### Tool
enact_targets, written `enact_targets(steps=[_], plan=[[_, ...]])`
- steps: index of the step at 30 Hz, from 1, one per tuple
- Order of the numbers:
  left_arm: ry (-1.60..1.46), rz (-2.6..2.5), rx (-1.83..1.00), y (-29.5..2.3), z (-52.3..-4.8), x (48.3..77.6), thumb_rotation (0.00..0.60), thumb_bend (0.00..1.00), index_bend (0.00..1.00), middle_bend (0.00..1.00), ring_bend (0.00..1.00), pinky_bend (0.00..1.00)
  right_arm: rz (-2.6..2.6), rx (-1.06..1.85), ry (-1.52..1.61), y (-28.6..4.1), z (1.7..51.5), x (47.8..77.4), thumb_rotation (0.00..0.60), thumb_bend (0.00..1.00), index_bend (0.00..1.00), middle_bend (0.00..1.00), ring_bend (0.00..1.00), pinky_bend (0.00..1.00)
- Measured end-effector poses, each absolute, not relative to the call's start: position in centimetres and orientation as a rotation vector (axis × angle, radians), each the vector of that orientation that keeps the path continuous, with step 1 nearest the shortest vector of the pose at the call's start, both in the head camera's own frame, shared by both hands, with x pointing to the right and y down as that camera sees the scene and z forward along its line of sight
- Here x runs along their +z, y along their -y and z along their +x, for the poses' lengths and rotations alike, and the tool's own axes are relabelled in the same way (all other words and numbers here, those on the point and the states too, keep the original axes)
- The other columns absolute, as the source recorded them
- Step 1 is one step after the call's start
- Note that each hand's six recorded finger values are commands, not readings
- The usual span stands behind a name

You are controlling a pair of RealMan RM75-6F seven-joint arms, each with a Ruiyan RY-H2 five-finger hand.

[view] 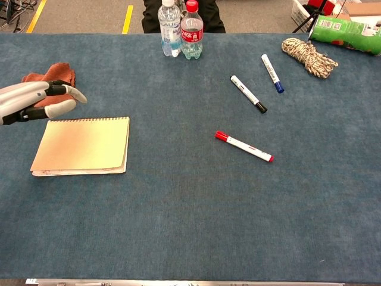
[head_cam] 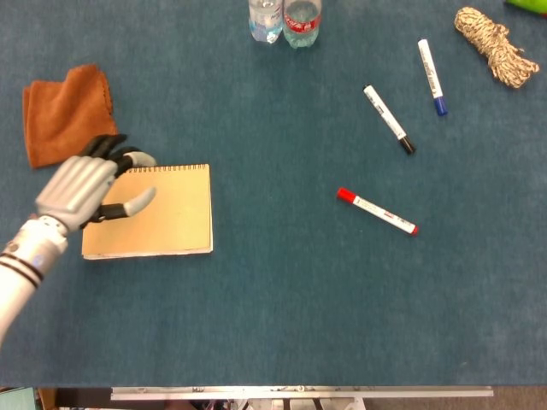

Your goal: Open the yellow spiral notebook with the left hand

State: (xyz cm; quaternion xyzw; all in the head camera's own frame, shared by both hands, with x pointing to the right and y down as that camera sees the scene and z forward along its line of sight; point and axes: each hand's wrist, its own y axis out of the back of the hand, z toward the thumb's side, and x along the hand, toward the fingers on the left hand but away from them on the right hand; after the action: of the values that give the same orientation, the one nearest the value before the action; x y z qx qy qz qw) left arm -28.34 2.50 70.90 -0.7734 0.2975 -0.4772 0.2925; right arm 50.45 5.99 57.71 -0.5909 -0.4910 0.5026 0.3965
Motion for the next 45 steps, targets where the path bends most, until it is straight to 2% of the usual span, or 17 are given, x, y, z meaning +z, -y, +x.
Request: enact_targets(steps=[10,24,35,45], plan=[[-0.702,-2.057,-1.28,-1.3,-25.2,73.4,0.02,0.25,0.23,0.2,0.0,0.0,-1.491,1.293,1.252,-5.9,51.1,57.9,0.6,0.27,0.38,0.3,0.18,0.3],[-0.622,-2.028,-1.375,-0.8,-24.3,76.4,0.02,0.25,0.23,0.23,0.0,0.0,-1.483,1.308,1.268,-6.3,51.8,57.9,0.6,0.27,0.38,0.3,0.18,0.3],[-0.594,-2.049,-1.378,-1.2,-23.5,76.8,0.022,0.25,0.23,0.26,0.0,0.0,-1.476,1.314,1.278,-6.6,52.2,57.9,0.6,0.27,0.38,0.3,0.18,0.3],[-0.536,-2.136,-1.348,-3.7,-22.9,75.3,0.031,0.25,0.23,0.27,0.0,0.0,-1.476,1.308,1.284,-6.8,52.3,57.9,0.6,0.27,0.38,0.3,0.18,0.3]])
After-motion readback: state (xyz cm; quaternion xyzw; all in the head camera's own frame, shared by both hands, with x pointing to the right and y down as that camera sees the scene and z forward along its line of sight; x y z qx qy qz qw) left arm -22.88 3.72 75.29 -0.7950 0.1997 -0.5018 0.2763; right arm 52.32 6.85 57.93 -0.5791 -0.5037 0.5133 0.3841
